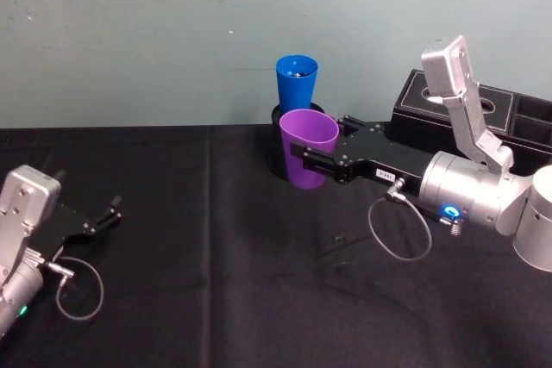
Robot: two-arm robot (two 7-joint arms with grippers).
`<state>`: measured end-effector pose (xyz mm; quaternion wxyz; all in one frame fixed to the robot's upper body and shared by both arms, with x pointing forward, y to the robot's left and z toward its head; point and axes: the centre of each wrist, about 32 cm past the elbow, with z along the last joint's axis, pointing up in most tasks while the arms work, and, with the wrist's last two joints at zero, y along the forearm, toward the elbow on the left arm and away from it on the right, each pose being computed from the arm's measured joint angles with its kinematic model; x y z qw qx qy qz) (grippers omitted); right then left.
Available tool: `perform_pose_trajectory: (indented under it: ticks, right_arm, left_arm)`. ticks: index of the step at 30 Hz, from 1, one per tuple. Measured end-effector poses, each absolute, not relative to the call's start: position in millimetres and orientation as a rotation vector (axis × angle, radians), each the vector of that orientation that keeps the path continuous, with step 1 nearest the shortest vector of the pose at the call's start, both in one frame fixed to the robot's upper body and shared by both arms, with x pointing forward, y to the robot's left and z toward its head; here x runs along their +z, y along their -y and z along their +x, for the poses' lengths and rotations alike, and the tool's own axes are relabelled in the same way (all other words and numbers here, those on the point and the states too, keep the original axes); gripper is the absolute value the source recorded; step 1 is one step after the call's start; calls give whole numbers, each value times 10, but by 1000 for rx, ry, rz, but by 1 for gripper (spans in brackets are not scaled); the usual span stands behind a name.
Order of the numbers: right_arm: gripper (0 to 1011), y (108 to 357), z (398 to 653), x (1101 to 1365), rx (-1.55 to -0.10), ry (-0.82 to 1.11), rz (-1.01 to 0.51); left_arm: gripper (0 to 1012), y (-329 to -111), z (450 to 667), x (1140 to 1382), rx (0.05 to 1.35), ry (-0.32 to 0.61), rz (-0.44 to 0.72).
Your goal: Pick up one cup with a gripper and tap it against the other cup.
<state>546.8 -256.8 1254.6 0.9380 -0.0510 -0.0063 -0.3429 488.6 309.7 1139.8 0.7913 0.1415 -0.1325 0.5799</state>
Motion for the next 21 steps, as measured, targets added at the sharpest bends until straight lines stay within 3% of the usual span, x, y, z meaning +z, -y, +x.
perform_pose_trajectory:
  ticks: [21]
  right_arm:
    - [715, 2546, 5550, 12478, -714, -7, -119]
  left_arm:
    - [1000, -3097, 4886, 11398, 1248, 285, 304]
